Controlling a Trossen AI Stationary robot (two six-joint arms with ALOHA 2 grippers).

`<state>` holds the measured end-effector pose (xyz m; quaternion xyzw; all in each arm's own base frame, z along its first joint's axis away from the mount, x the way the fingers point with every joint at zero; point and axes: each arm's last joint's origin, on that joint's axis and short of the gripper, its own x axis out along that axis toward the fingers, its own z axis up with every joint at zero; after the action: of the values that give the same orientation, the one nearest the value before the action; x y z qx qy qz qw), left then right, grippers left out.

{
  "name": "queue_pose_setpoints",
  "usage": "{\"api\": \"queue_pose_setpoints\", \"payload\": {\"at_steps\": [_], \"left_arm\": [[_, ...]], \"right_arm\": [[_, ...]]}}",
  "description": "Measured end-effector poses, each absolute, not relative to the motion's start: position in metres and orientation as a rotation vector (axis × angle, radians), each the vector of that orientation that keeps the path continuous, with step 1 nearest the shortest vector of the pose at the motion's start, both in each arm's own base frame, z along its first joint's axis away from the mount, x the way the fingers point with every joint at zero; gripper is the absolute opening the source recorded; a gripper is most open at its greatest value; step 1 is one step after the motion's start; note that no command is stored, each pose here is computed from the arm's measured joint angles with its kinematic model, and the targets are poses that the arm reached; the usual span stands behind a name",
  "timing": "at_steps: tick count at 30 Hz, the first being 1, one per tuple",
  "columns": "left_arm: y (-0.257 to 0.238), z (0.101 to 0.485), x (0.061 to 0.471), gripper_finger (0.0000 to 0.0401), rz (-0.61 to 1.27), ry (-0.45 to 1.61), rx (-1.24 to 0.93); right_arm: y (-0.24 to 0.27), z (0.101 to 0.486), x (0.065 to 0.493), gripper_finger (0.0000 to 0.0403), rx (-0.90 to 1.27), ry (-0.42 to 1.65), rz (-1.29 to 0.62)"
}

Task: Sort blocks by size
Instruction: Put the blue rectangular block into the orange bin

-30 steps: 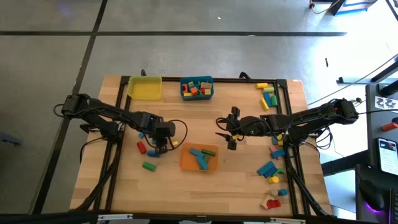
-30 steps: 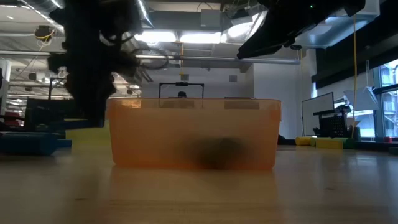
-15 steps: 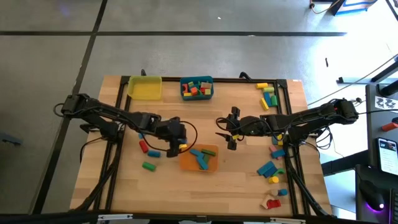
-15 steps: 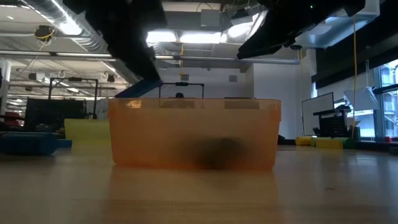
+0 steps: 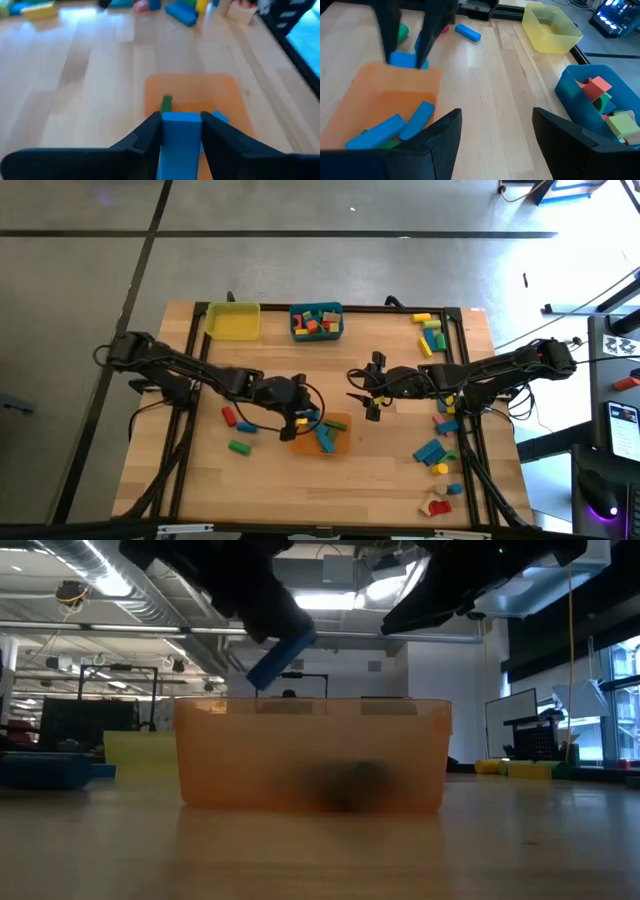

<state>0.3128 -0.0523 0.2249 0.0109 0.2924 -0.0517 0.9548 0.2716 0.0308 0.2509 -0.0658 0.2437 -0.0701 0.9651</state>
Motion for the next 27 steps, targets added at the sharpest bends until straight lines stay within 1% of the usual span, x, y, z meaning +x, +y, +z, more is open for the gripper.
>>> {"api": "queue_pose_setpoints", "payload": {"at_steps": [4,9,27], "left_arm": [[-0.059,0.211,0.323,0.0113,-0.135,0.587,0.045],[-0.059,0.199,0.327,0.0113,-0.131,0.626,0.078],[-0.058,0.198,0.327,0.0114,-0.12,0.635,0.08]], "right_arm": [[0.031,0.251,0.272,0.0241,-0.133,0.494,-0.142],[0.031,0.251,0.272,0.0241,-0.133,0.493,-0.142],[0.031,0.251,0.272,0.0241,-0.133,0.493,-0.142]]}}
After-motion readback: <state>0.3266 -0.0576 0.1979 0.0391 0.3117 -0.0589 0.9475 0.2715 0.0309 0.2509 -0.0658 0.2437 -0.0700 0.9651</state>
